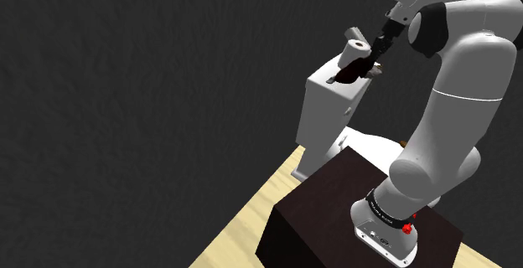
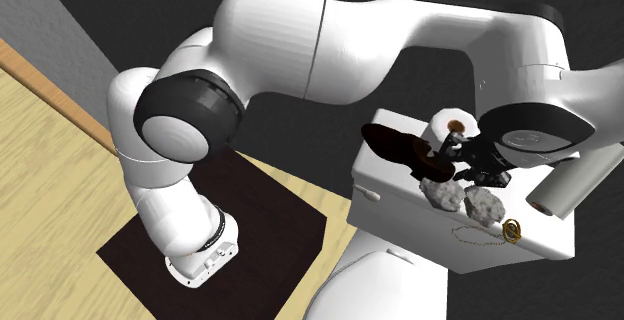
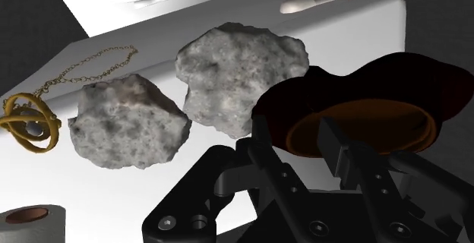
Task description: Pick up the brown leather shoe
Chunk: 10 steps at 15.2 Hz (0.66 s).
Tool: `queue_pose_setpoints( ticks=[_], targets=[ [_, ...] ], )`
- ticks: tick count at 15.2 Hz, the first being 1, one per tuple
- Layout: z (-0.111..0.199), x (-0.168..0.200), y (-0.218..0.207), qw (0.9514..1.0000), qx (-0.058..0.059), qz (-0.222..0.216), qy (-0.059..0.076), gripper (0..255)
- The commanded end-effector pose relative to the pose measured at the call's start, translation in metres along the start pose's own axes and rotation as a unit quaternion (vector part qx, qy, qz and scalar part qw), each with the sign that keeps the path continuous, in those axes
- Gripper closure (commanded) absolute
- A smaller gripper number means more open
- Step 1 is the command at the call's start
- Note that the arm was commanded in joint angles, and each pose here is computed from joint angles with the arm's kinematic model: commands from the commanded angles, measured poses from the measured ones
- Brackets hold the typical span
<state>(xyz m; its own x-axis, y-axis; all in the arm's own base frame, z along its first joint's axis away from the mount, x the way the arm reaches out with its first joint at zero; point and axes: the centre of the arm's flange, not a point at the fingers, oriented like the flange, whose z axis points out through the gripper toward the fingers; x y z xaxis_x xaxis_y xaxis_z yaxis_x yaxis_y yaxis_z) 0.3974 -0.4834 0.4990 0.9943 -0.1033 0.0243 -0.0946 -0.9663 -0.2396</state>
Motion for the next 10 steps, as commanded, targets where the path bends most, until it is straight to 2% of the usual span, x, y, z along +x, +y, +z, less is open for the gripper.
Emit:
queue_pose_setpoints(
  ticks=[1,8,10],
  targets=[
    [-0.011,0.001,-0.002,1.0,0.0,0.0,0.0,255],
    [-0.047,0.001,-0.011,1.0,0.0,0.0,0.0,255],
    [-0.048,0.001,-0.011,1.0,0.0,0.0,0.0,255]
  ],
)
